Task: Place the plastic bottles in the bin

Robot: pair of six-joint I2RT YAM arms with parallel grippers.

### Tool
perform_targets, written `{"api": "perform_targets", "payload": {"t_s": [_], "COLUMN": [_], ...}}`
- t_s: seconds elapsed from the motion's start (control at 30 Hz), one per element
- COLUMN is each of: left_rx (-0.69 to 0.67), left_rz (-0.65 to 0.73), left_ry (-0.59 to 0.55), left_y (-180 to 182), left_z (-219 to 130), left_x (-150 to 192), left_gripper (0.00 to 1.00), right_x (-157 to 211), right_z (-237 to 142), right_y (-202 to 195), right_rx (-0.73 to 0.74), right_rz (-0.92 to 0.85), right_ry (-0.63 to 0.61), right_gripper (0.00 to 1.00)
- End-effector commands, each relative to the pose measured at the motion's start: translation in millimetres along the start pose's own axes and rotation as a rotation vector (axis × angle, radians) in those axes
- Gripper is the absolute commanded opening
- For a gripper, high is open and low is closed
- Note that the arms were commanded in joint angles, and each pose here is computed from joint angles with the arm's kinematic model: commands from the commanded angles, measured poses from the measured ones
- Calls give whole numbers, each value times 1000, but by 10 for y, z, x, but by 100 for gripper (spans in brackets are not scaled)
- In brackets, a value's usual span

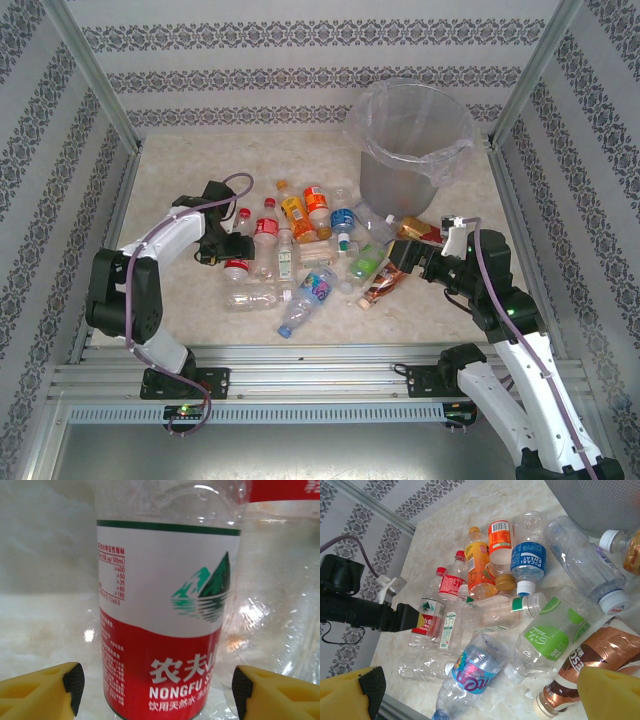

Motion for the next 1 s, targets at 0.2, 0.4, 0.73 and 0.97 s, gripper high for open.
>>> {"api": "perform_targets", "payload": {"t_s": [0.2, 0.4, 0.73, 0.97], "left_rx": [3, 11, 14, 6], "left_rz": [7, -13, -16, -17], "left_ry": [-2, 5, 13, 25], "left_y": [18, 24, 19, 31], "left_z": [103, 203, 254, 280], "left_x": [-79, -80, -86, -75], "left_gripper": [74, 74, 65, 73], "right_x": [58, 48, 35, 63], "right_z": [53, 41, 47, 66], "right_y": [-21, -20, -12, -34], "right_rx": [-14, -5, -4, -2], "right_rz": [8, 8, 10, 22], "right_ry": [14, 10, 18, 23], "right_gripper": [98, 98, 98, 98]}}
Point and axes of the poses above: each hand's point on the last joint's axis, 136 mm out from that joint toward the fingers, its own z axis out along the fingers, its own y axis along the line the jaws close on, x = y × z, the point moved 7 cm from there along -z, back along the fingers, and after that the axes turned 9 degrees about -z, right-handed, at the moved point
